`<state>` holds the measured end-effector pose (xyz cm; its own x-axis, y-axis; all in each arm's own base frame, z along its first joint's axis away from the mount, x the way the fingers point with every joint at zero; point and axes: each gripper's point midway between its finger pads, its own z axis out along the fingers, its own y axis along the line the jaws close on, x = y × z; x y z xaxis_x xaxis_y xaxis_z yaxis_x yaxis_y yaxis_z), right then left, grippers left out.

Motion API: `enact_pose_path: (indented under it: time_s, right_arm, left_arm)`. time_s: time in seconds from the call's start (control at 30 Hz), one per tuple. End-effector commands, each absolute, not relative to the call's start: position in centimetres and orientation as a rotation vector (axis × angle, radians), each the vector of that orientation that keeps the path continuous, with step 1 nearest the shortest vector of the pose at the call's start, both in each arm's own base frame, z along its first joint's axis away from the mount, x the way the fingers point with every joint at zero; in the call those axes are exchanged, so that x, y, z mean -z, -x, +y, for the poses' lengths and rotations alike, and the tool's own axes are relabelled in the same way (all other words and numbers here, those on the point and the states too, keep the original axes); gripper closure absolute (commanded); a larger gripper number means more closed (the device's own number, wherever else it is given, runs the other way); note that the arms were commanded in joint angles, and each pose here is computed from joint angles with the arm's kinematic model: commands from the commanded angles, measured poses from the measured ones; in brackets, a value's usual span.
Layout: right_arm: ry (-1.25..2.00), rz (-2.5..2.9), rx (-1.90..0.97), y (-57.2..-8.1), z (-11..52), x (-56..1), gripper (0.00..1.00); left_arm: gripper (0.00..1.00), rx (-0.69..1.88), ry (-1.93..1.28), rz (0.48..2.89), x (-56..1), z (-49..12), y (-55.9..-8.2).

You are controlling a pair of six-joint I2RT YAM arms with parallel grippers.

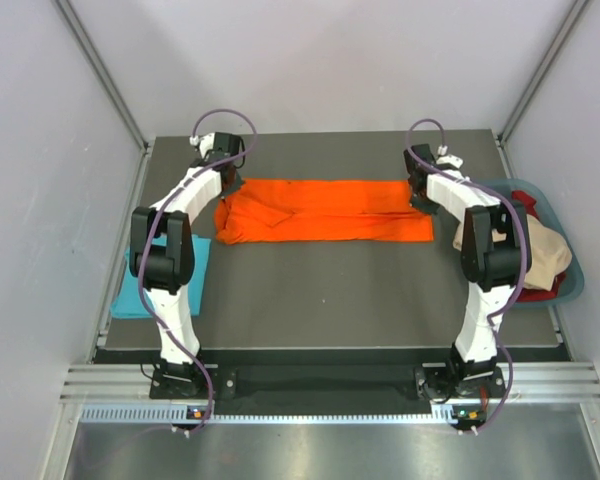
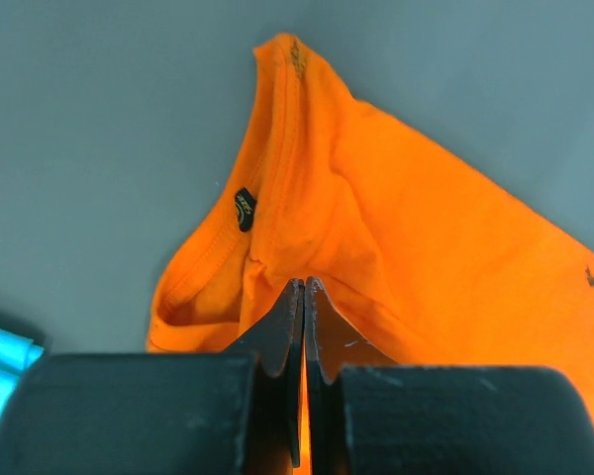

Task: Fold and stack the t-shirts
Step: Fold the tshirt

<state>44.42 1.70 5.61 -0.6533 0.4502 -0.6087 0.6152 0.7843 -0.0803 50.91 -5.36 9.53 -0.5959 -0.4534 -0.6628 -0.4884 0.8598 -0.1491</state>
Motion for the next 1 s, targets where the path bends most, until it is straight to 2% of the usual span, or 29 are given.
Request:
enact_pose_path:
  time_s: [0.0,0.37,0.4,0.47,0.5,0.53,0.67,0.77,0.83,0.97]
  right_arm:
    - [-0.808,2.31,0.401,-46.2,0.4,-8.2,1.0]
    - [-0.813,2.326,0.412,-47.4,0.1,-6.8,1.0]
    - [-0.815,2.323,0.415,-47.5,0.0,-6.9,0.98]
    - [-0.817,2.321,0.415,-47.6,-0.1,-7.7,0.85]
    - [-0.815,2.31,0.409,-47.6,-0.1,-8.6,0.82]
    - [-0.809,2.305,0.401,-47.6,-0.1,-9.3,0.75]
    - [-0.751,2.291,0.342,-46.7,0.4,-12.2,0.67]
    - [-0.693,2.327,0.265,-45.5,1.6,-12.8,0.68]
    - [-0.662,2.352,0.182,-44.7,2.6,-12.2,0.75]
    - [-0.61,2.37,0.055,-44.4,4.4,-11.1,0.81]
  left_arm:
    - [1.0,-0.098,0.686,2.22,-12.0,-4.3,-52.1]
    - [1.0,-0.119,0.689,2.266,-9.3,-4.3,-52.5]
    - [1.0,-0.112,0.688,2.265,-9.4,-4.4,-52.7]
    - [1.0,-0.104,0.679,2.286,-9.3,-4.6,-52.7]
    - [0.98,-0.098,0.681,2.276,-10.1,-4.7,-53.1]
    - [0.87,-0.102,0.683,2.283,-10.2,-4.7,-53.1]
    - [0.73,-0.164,0.691,2.244,-13.0,-3.6,-52.8]
    - [0.7,-0.163,0.655,2.228,-14.8,-3.5,-52.1]
    - [0.7,-0.135,0.612,2.241,-15.6,-4.4,-51.2]
    - [0.7,0.005,0.477,2.259,-15.9,-8.7,-49.7]
